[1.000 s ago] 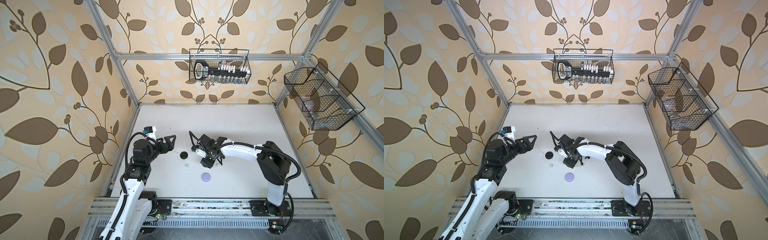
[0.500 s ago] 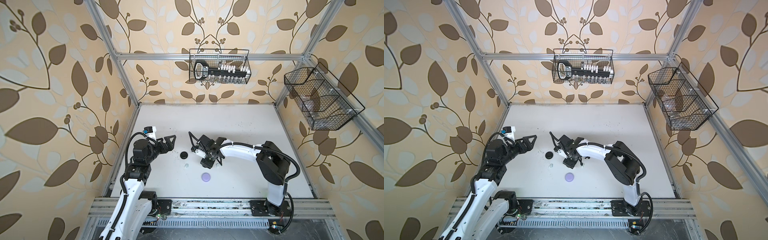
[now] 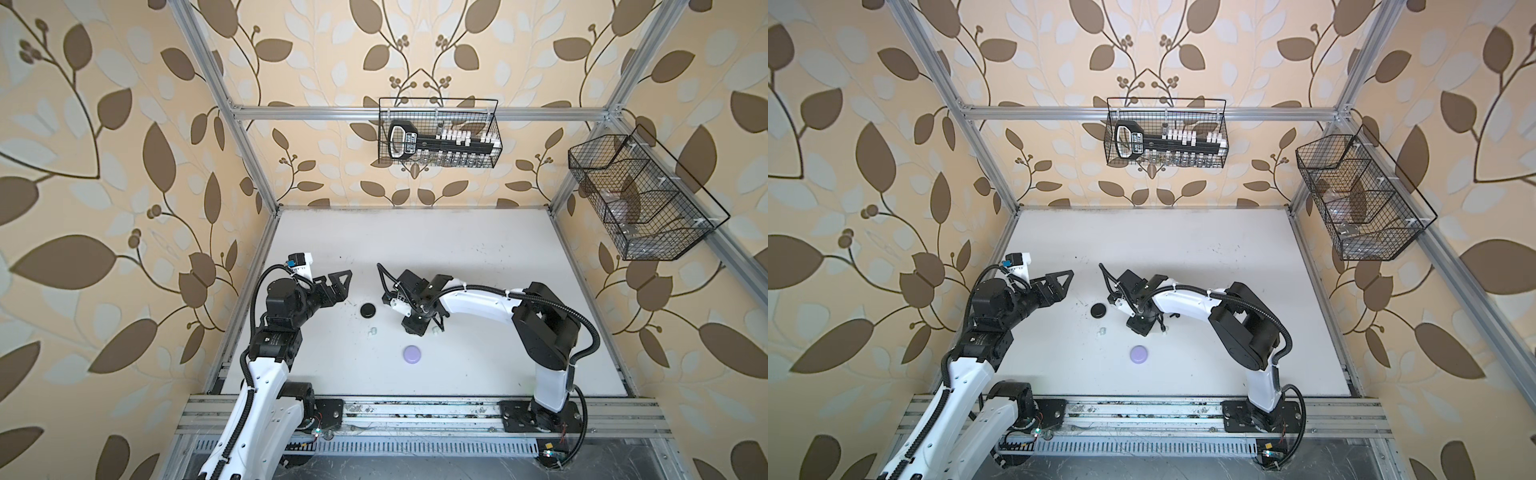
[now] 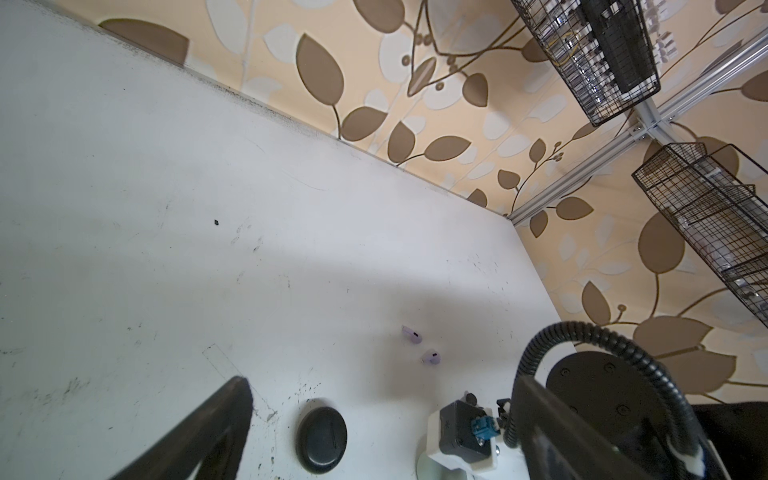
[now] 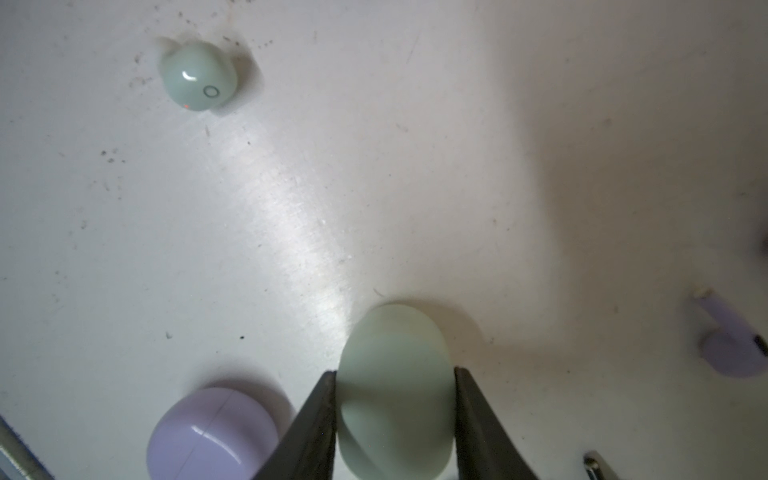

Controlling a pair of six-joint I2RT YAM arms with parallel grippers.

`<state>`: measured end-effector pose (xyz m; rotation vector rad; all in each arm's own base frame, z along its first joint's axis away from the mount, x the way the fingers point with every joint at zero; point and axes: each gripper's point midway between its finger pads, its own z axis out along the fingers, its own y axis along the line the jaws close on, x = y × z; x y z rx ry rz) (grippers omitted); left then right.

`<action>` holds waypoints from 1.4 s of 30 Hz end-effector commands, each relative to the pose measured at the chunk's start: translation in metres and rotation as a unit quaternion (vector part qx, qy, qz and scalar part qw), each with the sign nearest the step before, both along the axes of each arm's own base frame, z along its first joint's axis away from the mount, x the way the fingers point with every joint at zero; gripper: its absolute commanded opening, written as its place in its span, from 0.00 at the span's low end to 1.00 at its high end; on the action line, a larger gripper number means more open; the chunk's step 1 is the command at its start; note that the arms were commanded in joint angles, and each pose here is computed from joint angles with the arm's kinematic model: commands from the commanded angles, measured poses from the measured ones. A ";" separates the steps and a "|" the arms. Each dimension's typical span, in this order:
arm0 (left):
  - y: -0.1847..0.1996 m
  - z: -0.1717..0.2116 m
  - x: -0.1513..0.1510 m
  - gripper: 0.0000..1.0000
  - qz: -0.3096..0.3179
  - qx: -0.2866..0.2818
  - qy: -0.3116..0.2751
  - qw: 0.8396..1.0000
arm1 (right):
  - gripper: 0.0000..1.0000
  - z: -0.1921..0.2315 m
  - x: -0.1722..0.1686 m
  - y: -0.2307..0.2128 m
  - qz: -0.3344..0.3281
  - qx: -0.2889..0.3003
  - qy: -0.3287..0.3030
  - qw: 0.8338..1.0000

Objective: Insert the wireless bluetooth earbuds into the charging case
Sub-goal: 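Close the right gripper on the pale green case and lift it, then carry the case toward the left gripper while the left arm reaches toward it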

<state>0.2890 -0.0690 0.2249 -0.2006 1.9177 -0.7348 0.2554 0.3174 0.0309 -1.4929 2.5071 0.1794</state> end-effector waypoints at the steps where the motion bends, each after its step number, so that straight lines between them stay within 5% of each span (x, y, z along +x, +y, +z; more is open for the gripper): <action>1: -0.001 0.024 0.004 0.99 -0.004 0.002 -0.036 0.999 | 0.37 0.009 -0.004 0.005 0.010 0.016 -0.003 1.000; 7: -0.002 0.017 0.026 0.99 0.019 -0.124 -0.053 0.991 | 0.30 0.034 -0.002 0.004 0.005 0.058 -0.028 0.998; 12: -0.021 0.010 0.025 0.95 -0.057 -0.055 -0.073 0.994 | 0.27 0.058 -0.003 -0.004 -0.007 0.109 -0.062 0.992; 20: -0.078 0.005 0.007 0.90 -0.196 -0.021 -0.156 0.968 | 0.18 0.101 -0.013 -0.008 0.000 0.189 -0.110 0.976; 24: -0.129 -0.009 -0.015 0.86 -0.296 0.040 -0.174 0.938 | 0.15 0.121 -0.017 -0.013 -0.001 0.220 -0.131 0.967; 35: -0.159 -0.040 -0.043 0.78 -0.409 0.043 -0.246 0.878 | 0.10 0.149 -0.023 -0.021 -0.003 0.276 -0.165 0.947; 42: -0.175 -0.042 -0.083 0.77 -0.485 0.042 -0.332 0.808 | 0.08 0.151 -0.035 -0.013 0.024 0.295 -0.147 0.944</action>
